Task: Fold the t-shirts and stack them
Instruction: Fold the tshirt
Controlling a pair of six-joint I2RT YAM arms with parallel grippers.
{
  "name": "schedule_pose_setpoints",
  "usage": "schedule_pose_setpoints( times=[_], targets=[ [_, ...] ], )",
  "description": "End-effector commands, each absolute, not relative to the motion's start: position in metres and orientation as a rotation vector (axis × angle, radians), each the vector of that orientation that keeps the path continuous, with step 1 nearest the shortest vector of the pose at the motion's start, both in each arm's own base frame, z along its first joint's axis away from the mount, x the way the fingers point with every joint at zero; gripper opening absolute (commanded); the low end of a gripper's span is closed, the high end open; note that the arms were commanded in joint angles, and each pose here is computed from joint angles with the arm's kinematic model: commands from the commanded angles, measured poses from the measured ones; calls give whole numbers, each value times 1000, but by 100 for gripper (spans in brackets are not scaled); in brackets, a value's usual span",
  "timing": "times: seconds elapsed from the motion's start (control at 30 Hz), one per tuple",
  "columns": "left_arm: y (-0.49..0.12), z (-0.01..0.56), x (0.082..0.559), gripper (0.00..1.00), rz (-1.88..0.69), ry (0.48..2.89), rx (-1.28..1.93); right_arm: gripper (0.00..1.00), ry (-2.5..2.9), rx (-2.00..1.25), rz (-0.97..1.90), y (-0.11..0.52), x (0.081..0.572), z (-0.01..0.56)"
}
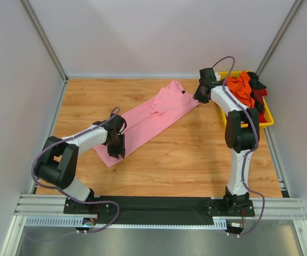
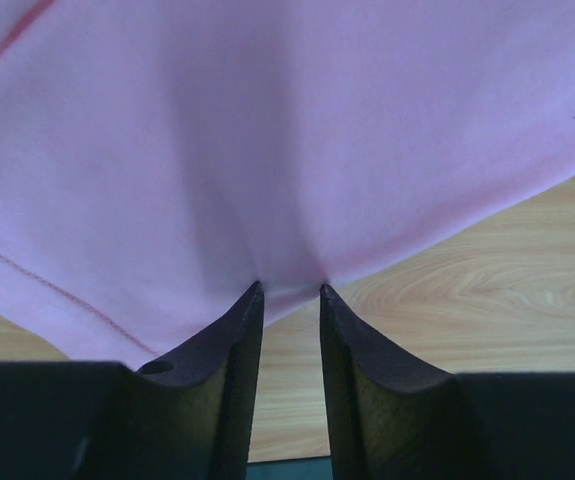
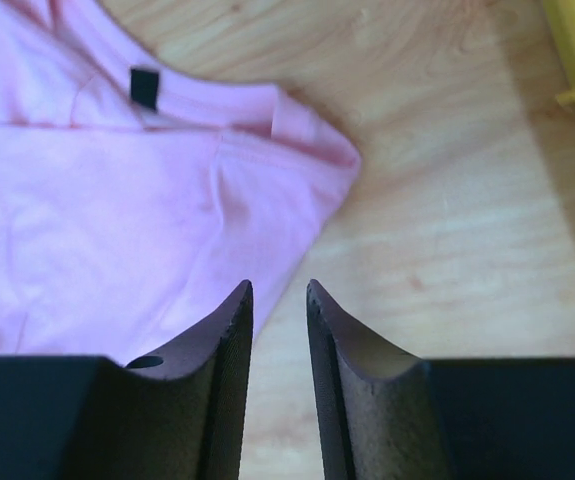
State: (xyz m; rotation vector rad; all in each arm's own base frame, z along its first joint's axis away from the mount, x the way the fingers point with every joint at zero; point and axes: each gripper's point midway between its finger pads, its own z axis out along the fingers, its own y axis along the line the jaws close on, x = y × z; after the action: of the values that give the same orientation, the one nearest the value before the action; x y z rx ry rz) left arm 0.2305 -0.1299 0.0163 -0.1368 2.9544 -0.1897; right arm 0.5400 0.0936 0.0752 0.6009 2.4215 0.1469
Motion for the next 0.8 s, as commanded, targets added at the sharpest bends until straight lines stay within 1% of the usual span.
schedule_pose_setpoints(
  times=[0.0,0.03,0.07,0.1,0.13,0.17,0.2,0.23,0.27,0.3,0.43,0.5,0.6,0.77],
  targets=[
    [-138,32,245,35,-230,2881,-138,30,2278,564,279,101,522,155],
    [-139,41,250,33,-233,2865,-138,30,2270,576,293,101,515,157],
    [-138,49,253,28,-228,2842,-133,30,2300,588,285,100,502,145],
    [-136,54,255,13,-215,2830,-107,30,2290,586,308,102,493,155],
    [-130,57,258,4,-161,2820,-109,30,2286,597,318,102,487,155],
    [-116,57,262,0,-52,2802,-123,30,2282,593,328,104,483,156],
    [-109,57,263,0,-5,2802,-109,31,2310,589,325,106,469,142],
    [-102,57,265,0,45,2798,-112,31,2266,571,350,108,469,154],
    [-100,53,264,0,62,2816,-117,31,2271,574,348,107,463,151],
    [-96,50,265,0,69,2830,-136,31,2296,572,352,107,455,142],
    [-107,39,261,0,14,2920,-158,31,2307,547,360,105,434,146],
    [-109,32,254,0,11,2943,-170,31,2294,525,368,104,425,154],
    [-109,13,228,0,-10,2998,-201,33,2294,505,359,101,414,153],
    [-102,7,203,0,15,3027,-248,35,2337,504,350,100,400,133]
  ],
)
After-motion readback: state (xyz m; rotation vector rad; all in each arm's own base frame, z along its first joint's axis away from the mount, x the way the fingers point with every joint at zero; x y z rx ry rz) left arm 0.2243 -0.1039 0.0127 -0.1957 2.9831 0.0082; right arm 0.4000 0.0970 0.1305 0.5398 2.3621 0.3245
